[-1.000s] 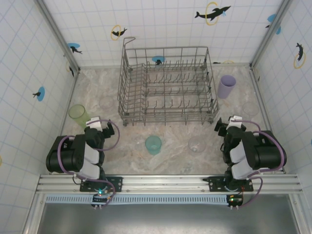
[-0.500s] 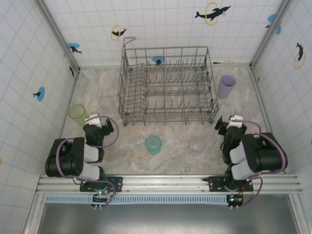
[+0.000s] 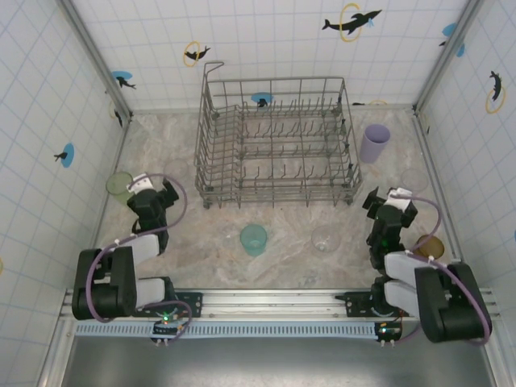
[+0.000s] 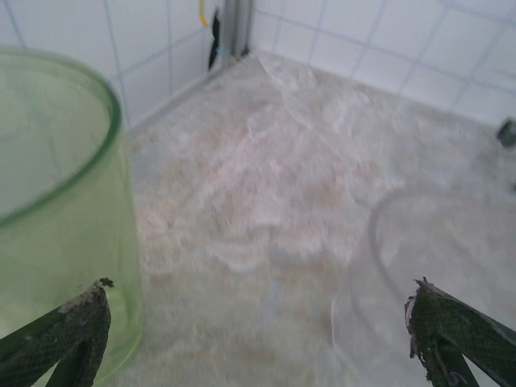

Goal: Load the cups into the dish rack

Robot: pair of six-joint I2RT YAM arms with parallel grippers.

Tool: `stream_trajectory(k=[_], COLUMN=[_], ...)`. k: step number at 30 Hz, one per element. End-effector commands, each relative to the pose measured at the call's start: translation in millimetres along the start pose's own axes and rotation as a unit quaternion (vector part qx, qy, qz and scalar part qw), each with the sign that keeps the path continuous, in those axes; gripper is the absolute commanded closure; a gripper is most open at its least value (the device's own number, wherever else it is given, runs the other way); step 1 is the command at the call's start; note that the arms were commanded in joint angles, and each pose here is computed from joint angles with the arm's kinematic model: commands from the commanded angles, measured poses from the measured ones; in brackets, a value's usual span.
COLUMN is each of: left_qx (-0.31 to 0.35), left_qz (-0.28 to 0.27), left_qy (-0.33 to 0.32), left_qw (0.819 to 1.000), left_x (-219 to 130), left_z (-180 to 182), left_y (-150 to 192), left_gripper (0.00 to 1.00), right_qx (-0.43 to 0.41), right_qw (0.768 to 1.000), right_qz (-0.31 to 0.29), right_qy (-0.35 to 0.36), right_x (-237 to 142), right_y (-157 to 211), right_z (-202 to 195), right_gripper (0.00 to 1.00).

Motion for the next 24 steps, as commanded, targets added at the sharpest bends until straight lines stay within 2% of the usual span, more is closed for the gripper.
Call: stream_trajectory(k=[1,3,6,12,16,19,22,24], left_qx=[-0.046,-0.062,-0.064,-0.050,-0.064,-0.083,-0.075,-0.075], left_qz=[0.013,0.010,0.015,0.043,0.032,0.041,0.062,0.065], left_qy=[-0.067,-0.056,-0.004,0.056,0.096,0.127,0.187,0.199], left_qw=[0.997,0.996,0.998,0.996,0.993,0.988,0.978,0.975], left_x=[1.8,-0.7,-1.5,-6.2,-23.5,-36.9,-53.8,-67.6], left_z=[4.5,-1.1,-16.8,-49.6,-68.6,-77.8,-91.1,-96.1], left_y=[-19.8,-29.6,-36.8,-44.3,-65.8,-80.8,-92.2,-99.7], left_gripper=[0.02,0.03,0.02,0.02,0.02,0.02,0.02,0.02], right_qx=[0.039,0.046,0.046,0.044,0.031,0.027,0.029,0.029], right_qw=[0.997,0.995,0.995,0.994,0.989,0.985,0.980,0.976], right_qz=[0.039,0.048,0.058,0.099,0.145,0.169,0.191,0.207], right_qy=[0.062,0.070,0.062,0.013,-0.011,-0.033,-0.054,-0.061], right_x=[2.1,0.6,-2.5,-5.4,-6.3,-6.8,-6.6,-7.0], right_y=[-9.2,-16.9,-27.8,-46.3,-54.8,-62.7,-68.5,-71.8], right_z=[-12.5,-14.3,-13.2,-2.5,4.8,10.8,17.1,20.1], right_gripper=[0.00,0.00,0.00,0.00,0.00,0.00,0.00,0.00])
Point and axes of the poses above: each hand's point on the last joint's axis, 136 mm out from that joint toward the fingers, its own x axis out along the fingers, its own z axis along the line the jaws close on, y = z × x, the point moved 8 cm from there along -x, back along the fingers, and after that the axes turned 3 degrees about -x, right-handed, at the moved point
